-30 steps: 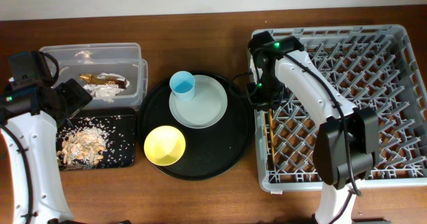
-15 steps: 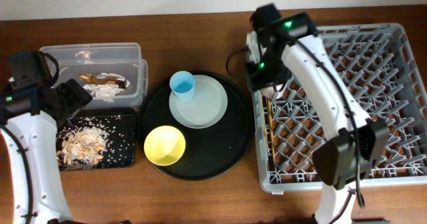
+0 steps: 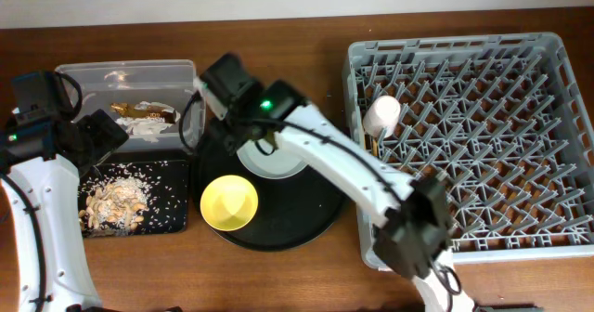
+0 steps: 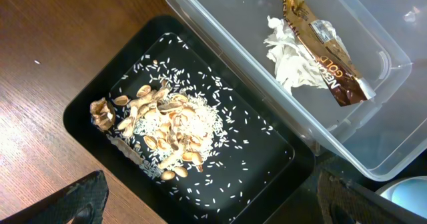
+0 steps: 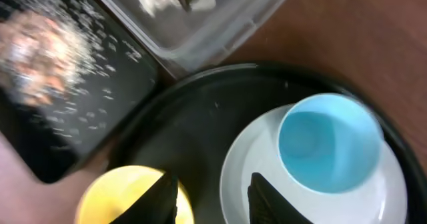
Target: Sort waste into correct bins and load items into the dishwasher rack
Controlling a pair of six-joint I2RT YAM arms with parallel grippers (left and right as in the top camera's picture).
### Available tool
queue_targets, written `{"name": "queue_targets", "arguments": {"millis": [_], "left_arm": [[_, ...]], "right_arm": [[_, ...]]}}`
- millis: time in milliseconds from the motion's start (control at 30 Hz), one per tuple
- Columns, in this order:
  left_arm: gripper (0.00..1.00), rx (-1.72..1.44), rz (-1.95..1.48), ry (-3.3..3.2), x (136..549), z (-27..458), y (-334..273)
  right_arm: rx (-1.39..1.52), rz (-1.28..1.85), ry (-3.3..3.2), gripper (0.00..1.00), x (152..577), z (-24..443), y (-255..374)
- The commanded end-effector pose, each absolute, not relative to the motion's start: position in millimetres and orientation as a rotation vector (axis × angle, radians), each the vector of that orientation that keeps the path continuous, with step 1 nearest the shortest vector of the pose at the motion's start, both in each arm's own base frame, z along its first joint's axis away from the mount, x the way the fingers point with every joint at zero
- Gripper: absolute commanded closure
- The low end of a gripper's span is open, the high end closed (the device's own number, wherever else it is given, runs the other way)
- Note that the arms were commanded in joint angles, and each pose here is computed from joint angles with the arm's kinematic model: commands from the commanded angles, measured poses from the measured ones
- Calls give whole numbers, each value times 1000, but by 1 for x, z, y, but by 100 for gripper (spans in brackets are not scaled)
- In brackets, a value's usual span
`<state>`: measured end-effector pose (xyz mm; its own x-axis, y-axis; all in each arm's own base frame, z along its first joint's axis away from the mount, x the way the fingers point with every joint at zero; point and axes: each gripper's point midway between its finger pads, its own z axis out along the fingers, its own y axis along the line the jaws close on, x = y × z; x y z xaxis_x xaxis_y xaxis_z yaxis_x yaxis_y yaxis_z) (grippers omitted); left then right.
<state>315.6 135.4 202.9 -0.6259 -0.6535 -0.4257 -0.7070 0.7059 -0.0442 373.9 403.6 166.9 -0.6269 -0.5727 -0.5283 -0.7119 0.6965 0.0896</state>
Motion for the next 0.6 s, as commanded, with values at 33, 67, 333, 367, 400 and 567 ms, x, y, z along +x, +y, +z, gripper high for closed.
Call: {"name": "queue_targets", "arguments": {"millis": [33, 67, 333, 367, 400, 567], "left_arm": [[1, -1056, 179, 2488, 315, 207, 138], [1, -1056, 179, 2488, 315, 207, 138], [1, -1056, 179, 2488, 315, 207, 138], [1, -1056, 179, 2488, 315, 207, 138], [1, -1056, 179, 2488, 315, 207, 138], [1, -1056, 179, 2488, 315, 207, 138]], "right_arm": [[-941, 253, 2485, 64, 404, 115, 396], [-923, 224, 2483, 64, 410, 114, 392], [-905, 140, 2535, 64, 422, 79, 380], [-909, 137, 2541, 64, 420, 78, 379], [-910, 135, 2545, 66, 420, 78, 378], [-906, 93, 2556, 74, 420, 77, 371]]}}
